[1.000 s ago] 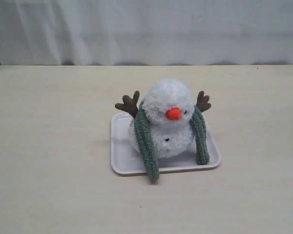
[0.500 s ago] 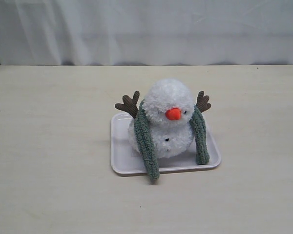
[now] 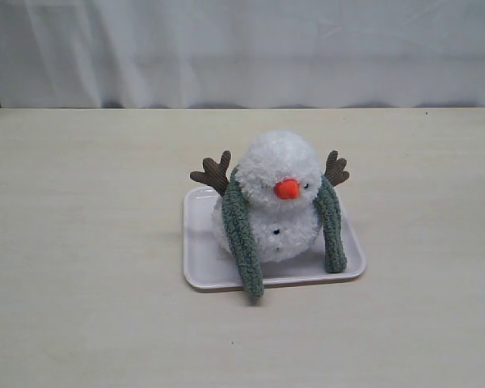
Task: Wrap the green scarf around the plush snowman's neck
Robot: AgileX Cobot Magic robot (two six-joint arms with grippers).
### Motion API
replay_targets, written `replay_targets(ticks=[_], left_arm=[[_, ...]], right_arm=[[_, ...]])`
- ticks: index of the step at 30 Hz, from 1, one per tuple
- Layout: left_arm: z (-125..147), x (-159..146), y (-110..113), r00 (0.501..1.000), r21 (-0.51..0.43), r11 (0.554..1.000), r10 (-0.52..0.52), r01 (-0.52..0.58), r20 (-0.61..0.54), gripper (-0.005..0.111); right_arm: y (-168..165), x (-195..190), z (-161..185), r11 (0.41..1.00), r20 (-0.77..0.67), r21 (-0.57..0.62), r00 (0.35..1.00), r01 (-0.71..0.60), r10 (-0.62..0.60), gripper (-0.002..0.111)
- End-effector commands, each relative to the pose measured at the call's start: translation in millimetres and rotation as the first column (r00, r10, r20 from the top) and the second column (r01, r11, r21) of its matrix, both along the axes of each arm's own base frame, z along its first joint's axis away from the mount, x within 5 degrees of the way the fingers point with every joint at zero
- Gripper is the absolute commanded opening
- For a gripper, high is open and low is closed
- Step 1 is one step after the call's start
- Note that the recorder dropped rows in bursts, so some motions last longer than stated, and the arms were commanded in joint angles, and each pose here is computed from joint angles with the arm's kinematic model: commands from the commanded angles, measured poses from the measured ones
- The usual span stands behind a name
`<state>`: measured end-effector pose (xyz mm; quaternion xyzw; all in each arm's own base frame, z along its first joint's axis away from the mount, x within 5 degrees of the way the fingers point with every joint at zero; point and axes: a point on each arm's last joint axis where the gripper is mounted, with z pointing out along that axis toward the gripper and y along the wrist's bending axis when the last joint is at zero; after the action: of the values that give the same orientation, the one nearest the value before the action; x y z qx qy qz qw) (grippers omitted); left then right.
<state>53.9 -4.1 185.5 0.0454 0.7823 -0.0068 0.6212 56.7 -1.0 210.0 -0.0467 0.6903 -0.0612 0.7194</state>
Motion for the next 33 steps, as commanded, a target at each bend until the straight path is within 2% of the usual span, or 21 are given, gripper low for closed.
replay_targets(ticks=[1,5,11,33], left_arm=[[-0.2,0.2,-0.1,1.0,-0.005,1.0,0.0,0.0,0.009,0.0],[-0.2,0.2,-0.1,1.0,-0.005,1.0,0.0,0.0,0.009,0.0],[-0.2,0.2,-0.2,1.0,-0.007,1.0,0.0,0.0,0.008,0.0],[-0.2,0.2,-0.2,1.0,-0.007,1.0,0.0,0.0,0.008,0.0]], right_arm=[[-0.4,-0.4,-9.8,1.0,-0.098,0.03,0.995,0.008,-0.005,0.004],[-0.5,-1.4,-19.0,0.999,-0.199,0.032,0.98,0.011,-0.005,0.004],[-0.5,-2.8,-26.0,0.999,-0.275,0.032,0.961,0.015,-0.006,0.004],[-0.6,-3.2,-27.5,0.997,-0.291,0.071,0.957,0.026,-0.004,0.004]])
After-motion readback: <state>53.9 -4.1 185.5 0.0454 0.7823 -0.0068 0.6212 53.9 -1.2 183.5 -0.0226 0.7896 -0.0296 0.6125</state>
